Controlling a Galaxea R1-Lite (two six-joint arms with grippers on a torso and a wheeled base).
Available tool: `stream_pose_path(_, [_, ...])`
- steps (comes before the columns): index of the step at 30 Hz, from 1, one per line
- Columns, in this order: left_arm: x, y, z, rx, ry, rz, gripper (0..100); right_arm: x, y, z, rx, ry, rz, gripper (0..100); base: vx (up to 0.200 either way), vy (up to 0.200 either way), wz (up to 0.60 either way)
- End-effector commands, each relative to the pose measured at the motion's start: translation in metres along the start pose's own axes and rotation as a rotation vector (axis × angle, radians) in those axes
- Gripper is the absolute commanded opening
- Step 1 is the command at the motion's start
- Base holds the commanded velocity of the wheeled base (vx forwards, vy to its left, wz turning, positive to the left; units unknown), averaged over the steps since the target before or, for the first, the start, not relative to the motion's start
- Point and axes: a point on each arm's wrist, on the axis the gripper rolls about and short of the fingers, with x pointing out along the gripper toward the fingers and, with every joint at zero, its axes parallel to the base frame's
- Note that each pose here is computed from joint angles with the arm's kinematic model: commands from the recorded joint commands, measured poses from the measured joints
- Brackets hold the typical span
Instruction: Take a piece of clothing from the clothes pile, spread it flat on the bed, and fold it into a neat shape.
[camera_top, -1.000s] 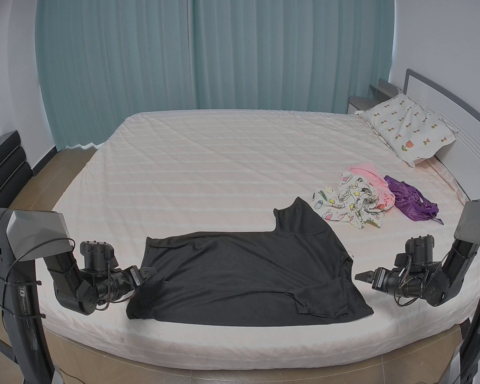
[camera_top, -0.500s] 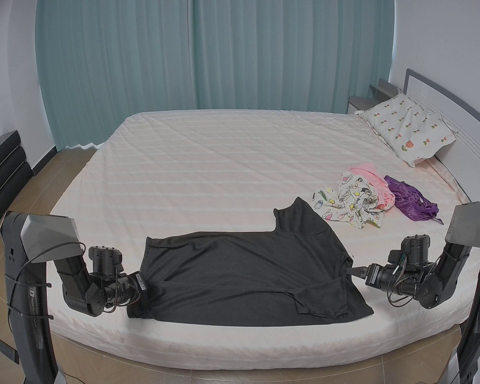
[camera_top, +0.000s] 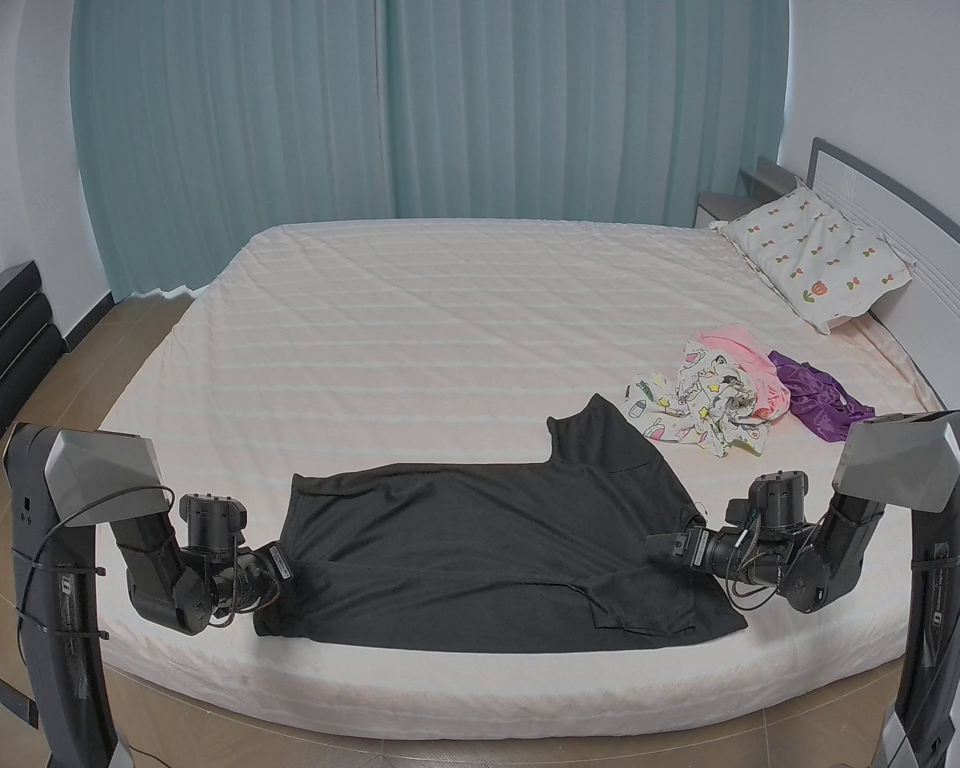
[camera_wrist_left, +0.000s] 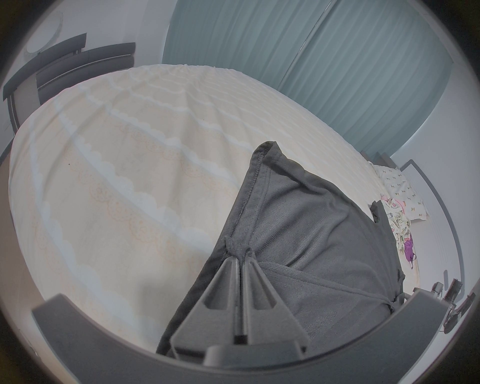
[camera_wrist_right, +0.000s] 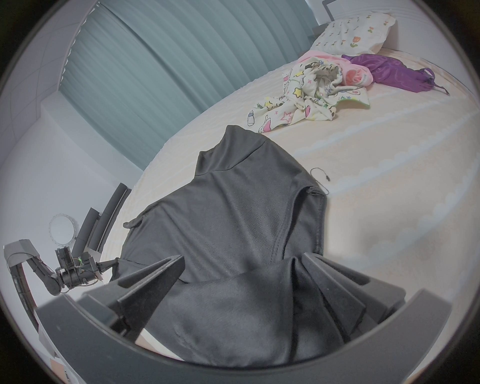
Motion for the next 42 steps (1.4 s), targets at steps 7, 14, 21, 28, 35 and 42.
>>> stream_pose_path(7, [0.001, 0.000, -0.001, 0.000, 0.002, 0.002, 0, 0.018, -0.011, -0.012, -0.046, 0.030, -0.017, 100, 0.000, 0.000, 0.00])
stream_pose_path(14, [0.001, 0.000, 0.001, -0.003, -0.007, -0.001, 0, 0.016, -0.013, -0.008, -0.046, 0.010, -0.020, 0, 0.000, 0.000, 0.00])
stream_pose_path(21, [0.001, 0.000, 0.001, -0.006, -0.005, 0.002, 0, 0.014, -0.021, 0.002, -0.033, -0.062, -0.020, 0, 0.000, 0.000, 0.00])
stream_pose_path(28, [0.002, 0.001, 0.000, -0.006, -0.002, 0.004, 0, 0.013, -0.025, 0.006, -0.011, -0.092, -0.013, 0, 0.000, 0.000, 0.00])
stream_pose_path(35, [0.002, 0.002, 0.000, -0.009, -0.002, 0.009, 0, 0.011, -0.030, 0.007, 0.003, -0.101, -0.023, 0, 0.000, 0.000, 0.00])
stream_pose_path(42, [0.002, 0.003, 0.000, -0.010, -0.002, 0.011, 0, 0.008, -0.036, 0.008, 0.021, -0.107, -0.036, 0, 0.000, 0.000, 0.00])
